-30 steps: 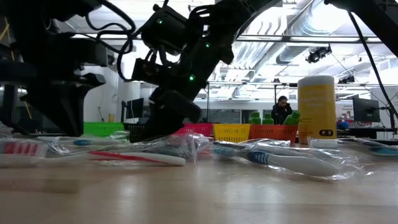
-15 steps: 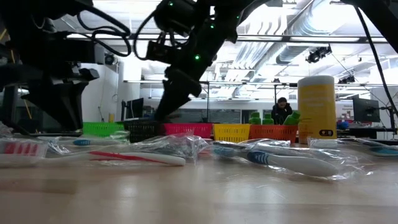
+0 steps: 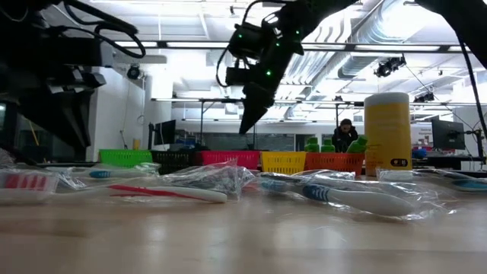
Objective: Pick & Place Travel size toiletries
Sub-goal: Put the black hair comb into the yellow basket
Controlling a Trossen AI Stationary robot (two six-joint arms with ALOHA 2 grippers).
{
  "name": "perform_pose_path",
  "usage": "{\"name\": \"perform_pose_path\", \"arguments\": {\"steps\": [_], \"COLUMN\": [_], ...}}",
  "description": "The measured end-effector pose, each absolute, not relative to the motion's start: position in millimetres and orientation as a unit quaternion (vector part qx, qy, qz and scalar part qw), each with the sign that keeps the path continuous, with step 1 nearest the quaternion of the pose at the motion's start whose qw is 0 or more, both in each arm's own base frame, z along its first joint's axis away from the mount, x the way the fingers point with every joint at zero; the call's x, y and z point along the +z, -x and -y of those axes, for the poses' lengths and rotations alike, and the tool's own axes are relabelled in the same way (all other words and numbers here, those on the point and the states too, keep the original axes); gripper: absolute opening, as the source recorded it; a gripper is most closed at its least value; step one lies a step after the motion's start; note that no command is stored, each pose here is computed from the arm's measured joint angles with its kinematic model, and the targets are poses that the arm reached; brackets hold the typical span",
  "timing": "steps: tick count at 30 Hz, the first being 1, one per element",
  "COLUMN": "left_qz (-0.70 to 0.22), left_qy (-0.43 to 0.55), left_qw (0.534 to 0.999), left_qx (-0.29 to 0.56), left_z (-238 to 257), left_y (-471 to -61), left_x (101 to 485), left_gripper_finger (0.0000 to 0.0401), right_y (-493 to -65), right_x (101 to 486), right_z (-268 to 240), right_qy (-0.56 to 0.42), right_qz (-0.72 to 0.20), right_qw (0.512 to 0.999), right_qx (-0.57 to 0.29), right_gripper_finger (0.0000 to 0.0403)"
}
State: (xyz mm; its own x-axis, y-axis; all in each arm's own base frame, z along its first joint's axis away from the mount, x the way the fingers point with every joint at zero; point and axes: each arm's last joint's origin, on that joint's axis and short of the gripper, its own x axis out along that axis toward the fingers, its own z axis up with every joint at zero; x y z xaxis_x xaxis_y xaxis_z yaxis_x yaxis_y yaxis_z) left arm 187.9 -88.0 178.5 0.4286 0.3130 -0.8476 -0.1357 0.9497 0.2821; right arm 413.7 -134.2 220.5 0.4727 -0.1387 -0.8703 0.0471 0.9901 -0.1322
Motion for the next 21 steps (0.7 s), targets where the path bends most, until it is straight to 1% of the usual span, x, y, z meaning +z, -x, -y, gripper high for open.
{"name": "perform_pose_path", "arguments": {"steps": [2, 5, 11, 14, 17, 21], "left_qz": [-0.513, -0.497, -0.443, -0.427, -0.429, -0.422], "left_qy": [-0.087, -0.094, -0.102, -0.088, -0.066, -0.050], "left_qw": [0.842, 0.848, 0.863, 0.869, 0.871, 0.878], "left_qx": [0.140, 0.159, 0.221, 0.234, 0.228, 0.219], "left_z": [87.5, 86.7, 82.9, 73.6, 55.1, 23.5], "left_y": [-188.3, -189.4, -193.9, -203.8, -217.2, -233.3], "left_x": [178.7, 179.6, 183.0, 185.1, 186.9, 191.0], "left_gripper_finger": [0.0054, 0.0054, 0.0054, 0.0058, 0.0081, 0.0130], "right_y": [-419.0, -425.7, -435.2, -436.4, -434.6, -424.1], "right_x": [215.1, 208.3, 209.1, 209.0, 204.1, 179.9], "right_z": [128.7, 118.1, 98.8, 92.6, 91.1, 93.3], "right_qy": [0.057, 0.070, 0.066, 0.060, 0.045, 0.018], "right_qz": [-0.507, -0.505, -0.480, -0.480, -0.485, -0.510], "right_qw": [0.860, 0.860, 0.875, 0.875, 0.873, 0.860], "right_qx": [-0.032, -0.016, 0.016, 0.018, 0.016, 0.011], "right_gripper_finger": [0.0093, 0.0104, 0.0151, 0.0176, 0.0194, 0.0203]}}
